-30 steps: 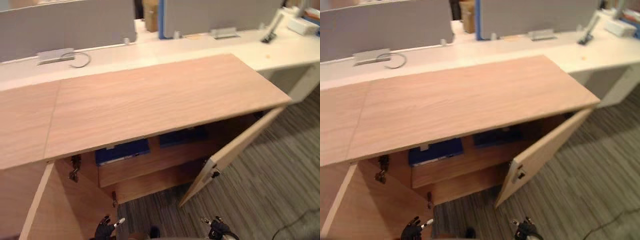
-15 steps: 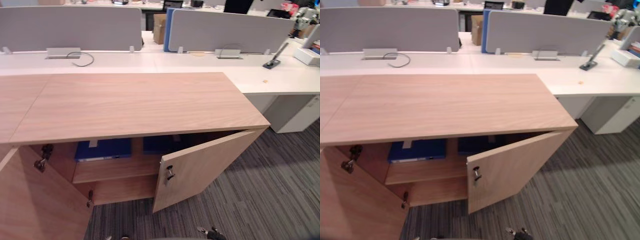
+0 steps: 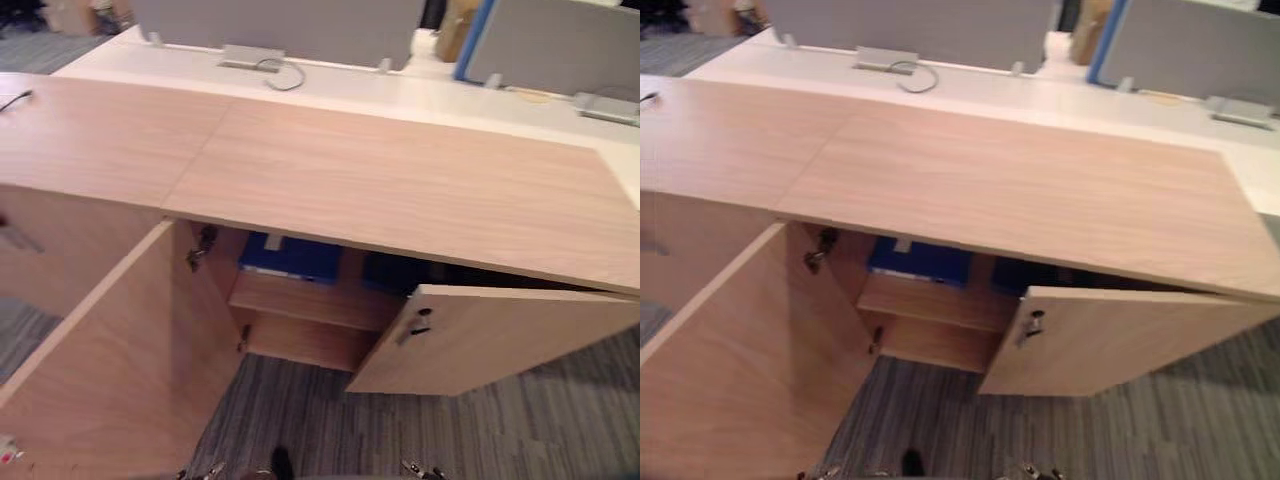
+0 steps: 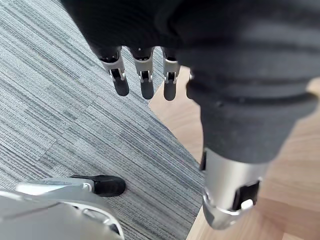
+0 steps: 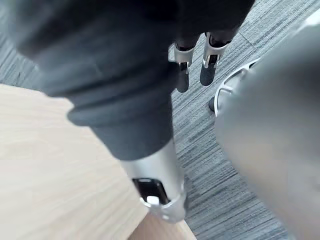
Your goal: Walk over to the cabinet, pick up the folder, carry it to the office cabinet, place the folder inside the office cabinet, then close the office cabinet door
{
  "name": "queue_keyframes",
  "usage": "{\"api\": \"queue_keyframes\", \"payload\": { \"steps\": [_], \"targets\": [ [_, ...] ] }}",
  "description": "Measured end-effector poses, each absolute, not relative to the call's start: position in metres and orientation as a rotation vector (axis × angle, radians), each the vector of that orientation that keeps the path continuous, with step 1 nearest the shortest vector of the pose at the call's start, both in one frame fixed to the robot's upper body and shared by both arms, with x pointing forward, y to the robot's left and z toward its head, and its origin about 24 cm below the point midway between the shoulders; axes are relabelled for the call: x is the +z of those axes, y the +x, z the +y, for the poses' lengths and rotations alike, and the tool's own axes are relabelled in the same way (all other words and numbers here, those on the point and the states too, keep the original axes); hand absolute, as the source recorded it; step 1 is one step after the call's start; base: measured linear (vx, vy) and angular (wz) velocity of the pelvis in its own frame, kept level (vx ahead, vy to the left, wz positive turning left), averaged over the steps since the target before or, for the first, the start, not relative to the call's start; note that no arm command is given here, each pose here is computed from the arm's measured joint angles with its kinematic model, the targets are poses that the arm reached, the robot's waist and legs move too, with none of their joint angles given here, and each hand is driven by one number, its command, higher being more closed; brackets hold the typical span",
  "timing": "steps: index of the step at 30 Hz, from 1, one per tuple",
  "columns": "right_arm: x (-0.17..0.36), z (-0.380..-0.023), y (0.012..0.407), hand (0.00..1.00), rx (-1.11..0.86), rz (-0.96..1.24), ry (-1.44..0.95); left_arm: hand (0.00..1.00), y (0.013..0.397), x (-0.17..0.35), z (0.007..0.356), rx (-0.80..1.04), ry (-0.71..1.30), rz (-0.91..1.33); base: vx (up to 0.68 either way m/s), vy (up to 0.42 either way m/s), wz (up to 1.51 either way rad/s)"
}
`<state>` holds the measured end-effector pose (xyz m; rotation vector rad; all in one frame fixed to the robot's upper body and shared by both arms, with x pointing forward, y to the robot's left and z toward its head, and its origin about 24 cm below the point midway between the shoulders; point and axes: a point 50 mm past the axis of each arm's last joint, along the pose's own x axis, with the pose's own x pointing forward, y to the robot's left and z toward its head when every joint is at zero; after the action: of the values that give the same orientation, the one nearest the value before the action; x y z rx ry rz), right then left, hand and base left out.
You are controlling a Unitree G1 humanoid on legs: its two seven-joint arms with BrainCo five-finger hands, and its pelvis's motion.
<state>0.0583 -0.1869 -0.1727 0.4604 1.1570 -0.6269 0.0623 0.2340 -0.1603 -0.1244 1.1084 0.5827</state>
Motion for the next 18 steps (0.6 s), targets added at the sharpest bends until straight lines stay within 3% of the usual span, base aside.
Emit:
{"api": "queue_keyframes", "payload": {
  "steps": [9, 11, 18],
  "targets": [
    [-0.17, -0.205, 0.051, 0.0, -0.604, 1.16, 0.368, 0.0, 0.063, -0.162, 0.228, 0.55, -0.146, 1.107, -0.04, -0.005, 0.82],
    [-0.171, -0.203, 0.045, 0.0, -0.606, 1.174, 0.373, 0.0, 0.048, -0.163, 0.232, 0.588, -0.149, 1.136, 0.01, -0.052, 0.96],
    [-0.177, -0.187, 0.039, 0.0, -0.521, 1.262, 0.38, 0.0, 0.022, -0.162, 0.247, 0.661, -0.136, 1.18, 0.03, -0.258, 0.58]
  ]
}}
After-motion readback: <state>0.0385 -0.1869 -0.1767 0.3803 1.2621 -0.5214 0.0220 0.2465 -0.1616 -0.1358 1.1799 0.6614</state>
